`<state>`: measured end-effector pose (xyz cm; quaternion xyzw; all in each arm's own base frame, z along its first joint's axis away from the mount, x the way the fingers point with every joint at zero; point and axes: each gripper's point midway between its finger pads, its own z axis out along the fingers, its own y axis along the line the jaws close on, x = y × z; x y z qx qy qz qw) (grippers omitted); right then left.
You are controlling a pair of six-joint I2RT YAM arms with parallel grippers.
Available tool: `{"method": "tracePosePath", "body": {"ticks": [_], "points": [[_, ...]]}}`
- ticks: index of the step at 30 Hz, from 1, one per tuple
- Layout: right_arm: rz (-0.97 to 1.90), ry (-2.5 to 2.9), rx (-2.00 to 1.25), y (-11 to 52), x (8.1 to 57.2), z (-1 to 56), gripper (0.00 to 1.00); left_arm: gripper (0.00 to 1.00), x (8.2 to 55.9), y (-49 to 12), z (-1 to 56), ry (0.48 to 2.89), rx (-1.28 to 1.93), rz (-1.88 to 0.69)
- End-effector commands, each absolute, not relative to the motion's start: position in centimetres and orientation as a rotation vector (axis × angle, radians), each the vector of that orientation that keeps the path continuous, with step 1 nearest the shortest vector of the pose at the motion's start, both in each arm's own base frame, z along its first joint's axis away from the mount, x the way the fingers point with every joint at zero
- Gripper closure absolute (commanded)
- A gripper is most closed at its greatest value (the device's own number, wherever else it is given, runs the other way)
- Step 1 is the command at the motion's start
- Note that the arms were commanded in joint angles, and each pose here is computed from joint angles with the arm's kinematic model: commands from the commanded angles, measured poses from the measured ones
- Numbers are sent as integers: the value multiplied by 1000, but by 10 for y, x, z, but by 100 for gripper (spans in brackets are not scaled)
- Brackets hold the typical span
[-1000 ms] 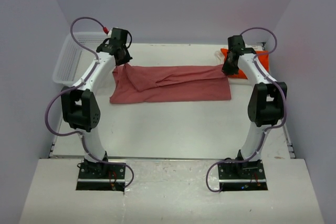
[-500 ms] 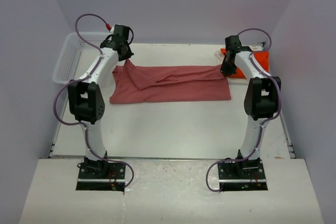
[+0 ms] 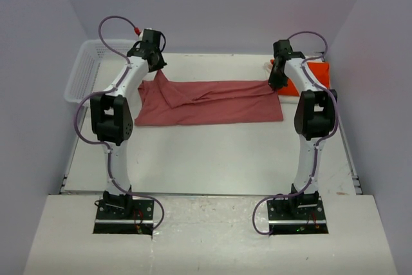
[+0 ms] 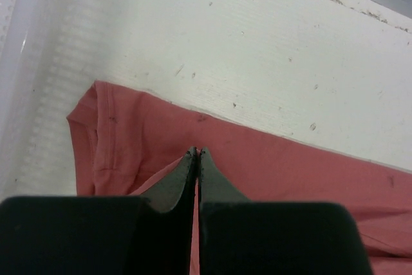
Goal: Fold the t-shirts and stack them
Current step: Fold the other side of the tshirt into a rectangle
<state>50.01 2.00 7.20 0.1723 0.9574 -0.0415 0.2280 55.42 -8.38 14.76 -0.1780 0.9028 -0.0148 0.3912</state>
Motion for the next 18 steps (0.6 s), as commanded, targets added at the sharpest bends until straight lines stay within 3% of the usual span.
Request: {"method": "tracePosePath", "body": {"ticks": [1, 4, 6, 7, 14, 18], "points": [[-152, 2607, 455, 11, 507, 85, 94, 100, 575, -81, 166, 2223, -412, -65], [-194, 2540, 467, 4, 509, 99, 75, 99, 579, -79, 168, 2202, -404, -53], [-205, 2474, 470, -1, 510, 119, 64, 91, 584, -76, 176, 2161, -390, -37], [-203, 2433, 468, -2, 516, 130, 53, 86, 583, -73, 182, 2143, -391, -27], [-154, 2296, 351, 12, 528, 206, 29, 29, 578, -43, 250, 1969, -432, 113], [-104, 2278, 294, 38, 514, 227, 19, 27, 562, -52, 295, 1917, -420, 7]]}}
